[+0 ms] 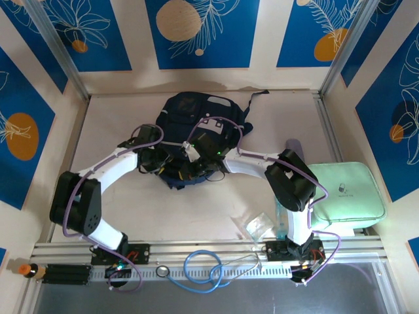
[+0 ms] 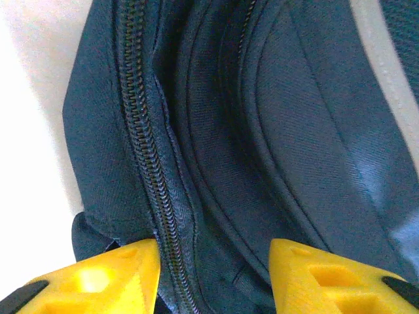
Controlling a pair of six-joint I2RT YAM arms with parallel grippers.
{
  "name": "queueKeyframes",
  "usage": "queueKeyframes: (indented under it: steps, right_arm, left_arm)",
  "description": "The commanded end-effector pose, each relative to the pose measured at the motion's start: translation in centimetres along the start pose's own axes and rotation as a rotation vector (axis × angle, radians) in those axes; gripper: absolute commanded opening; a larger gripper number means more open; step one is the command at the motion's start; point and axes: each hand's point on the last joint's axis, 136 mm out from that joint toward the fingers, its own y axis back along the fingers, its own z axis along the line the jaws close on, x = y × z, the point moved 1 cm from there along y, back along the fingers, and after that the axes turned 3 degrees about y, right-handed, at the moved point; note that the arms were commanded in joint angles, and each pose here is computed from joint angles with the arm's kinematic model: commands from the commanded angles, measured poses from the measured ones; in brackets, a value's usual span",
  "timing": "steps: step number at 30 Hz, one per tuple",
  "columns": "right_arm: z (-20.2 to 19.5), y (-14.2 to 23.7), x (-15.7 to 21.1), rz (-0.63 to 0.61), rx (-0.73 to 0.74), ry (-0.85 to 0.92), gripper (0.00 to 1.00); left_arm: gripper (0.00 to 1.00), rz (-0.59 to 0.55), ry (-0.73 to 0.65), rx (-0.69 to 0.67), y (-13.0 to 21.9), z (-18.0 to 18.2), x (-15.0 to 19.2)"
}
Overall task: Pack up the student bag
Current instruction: Zip the student bag at the top-center of the table.
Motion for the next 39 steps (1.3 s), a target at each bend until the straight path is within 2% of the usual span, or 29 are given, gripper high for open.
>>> queueKeyframes:
  steps: [1,10,14,23,33,39]
  right_arm:
    - [0.7,0.2,-0.6,-0.020,0.000,0.012,0.00]
    - [0.4,0.4,-0.5,-0.025,0.023,0.011,0.00]
    - [0.3,0.3,-0.5,-0.024,0.031,0.009,0.00]
    - [0.2,0.4,-0.5,-0.024,0.043,0.011,0.00]
    - [-0.4,1.3,1.3,0.026,0.128,0.041,0.00]
    - [-1.2,2.3,2.7,0.047,0.198,0.035,0.00]
  left_arm:
    - [0.46,0.012,0.035,0.005,-0.5,-0.3,0.4]
    - [0.42,-0.032,0.058,-0.116,0.3,2.6,0.2]
    - [0.41,-0.070,0.082,-0.106,0.7,2.8,-0.1]
    - [0.40,-0.050,0.098,-0.136,-0.5,3.1,0.2]
    - [0.19,-0.119,0.098,-0.074,-1.9,2.2,-1.2]
    - [0.02,-0.132,0.101,-0.077,-2.3,2.1,-1.6]
